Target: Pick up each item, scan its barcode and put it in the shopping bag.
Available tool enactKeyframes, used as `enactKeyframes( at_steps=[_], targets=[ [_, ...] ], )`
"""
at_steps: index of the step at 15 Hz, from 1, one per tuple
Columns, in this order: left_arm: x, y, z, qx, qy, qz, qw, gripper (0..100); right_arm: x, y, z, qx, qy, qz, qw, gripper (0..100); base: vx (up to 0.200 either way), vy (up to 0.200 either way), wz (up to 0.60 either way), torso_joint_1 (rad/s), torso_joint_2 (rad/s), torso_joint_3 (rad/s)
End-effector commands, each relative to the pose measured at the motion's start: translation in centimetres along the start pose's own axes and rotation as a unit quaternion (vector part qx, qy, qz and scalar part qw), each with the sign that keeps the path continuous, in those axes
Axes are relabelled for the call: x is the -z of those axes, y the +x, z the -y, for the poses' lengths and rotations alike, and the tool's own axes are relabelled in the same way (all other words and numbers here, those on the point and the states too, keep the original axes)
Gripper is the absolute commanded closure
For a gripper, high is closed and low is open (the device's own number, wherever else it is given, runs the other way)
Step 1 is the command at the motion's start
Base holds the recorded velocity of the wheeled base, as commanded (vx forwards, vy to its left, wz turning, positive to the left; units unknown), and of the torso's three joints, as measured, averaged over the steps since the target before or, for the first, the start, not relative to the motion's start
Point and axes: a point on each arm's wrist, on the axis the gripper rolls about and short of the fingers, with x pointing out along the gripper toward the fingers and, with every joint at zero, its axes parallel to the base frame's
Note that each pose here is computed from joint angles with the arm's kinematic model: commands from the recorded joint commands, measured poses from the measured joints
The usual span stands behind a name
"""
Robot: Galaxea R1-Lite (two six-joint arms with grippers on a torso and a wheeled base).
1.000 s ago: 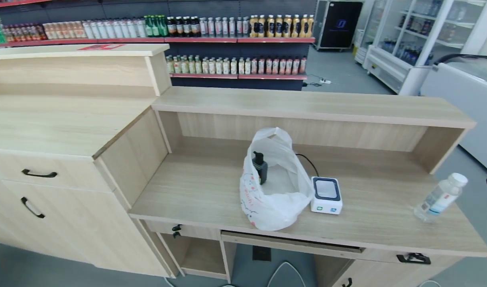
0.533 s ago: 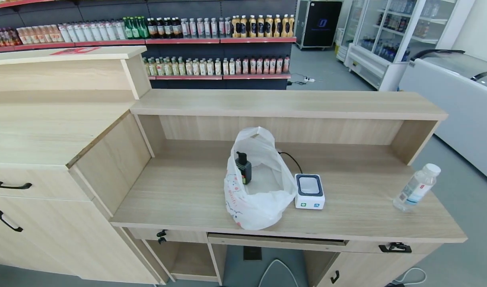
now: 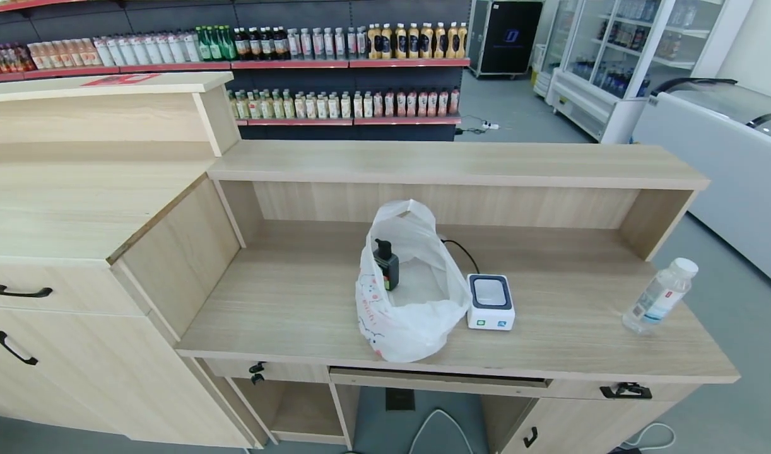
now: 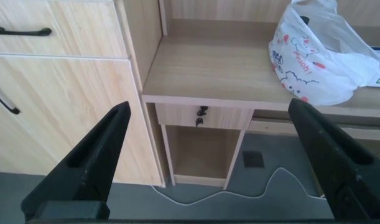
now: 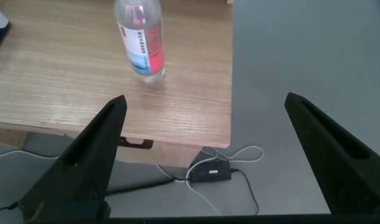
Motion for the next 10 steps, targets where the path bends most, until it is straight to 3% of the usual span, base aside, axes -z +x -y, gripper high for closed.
enactKeyframes(
  at_steps=[1,7,10],
  targets=[
    [0.0,0.0,0.0,0.000,0.000,0.000,1.0000,0,1.5,1.5,1.4,-0.005,0.011,-0.005,1.000,0,0.000,0.000,0.00,0.000,0.00,0.000],
    [0.0,0.0,0.0,0.000,0.000,0.000,1.0000,0,1.9,7.0,2.9,0.003,-0.031,0.003,1.000,0,0.000,0.000,0.00,0.000,0.00,0.000],
    [0.0,0.0,0.0,0.000,0.000,0.000,1.0000,0,1.6,9.2,1.1,-0.032,-0.029,0.002,0.999,0,0.000,0.000,0.00,0.000,0.00,0.000]
  ],
)
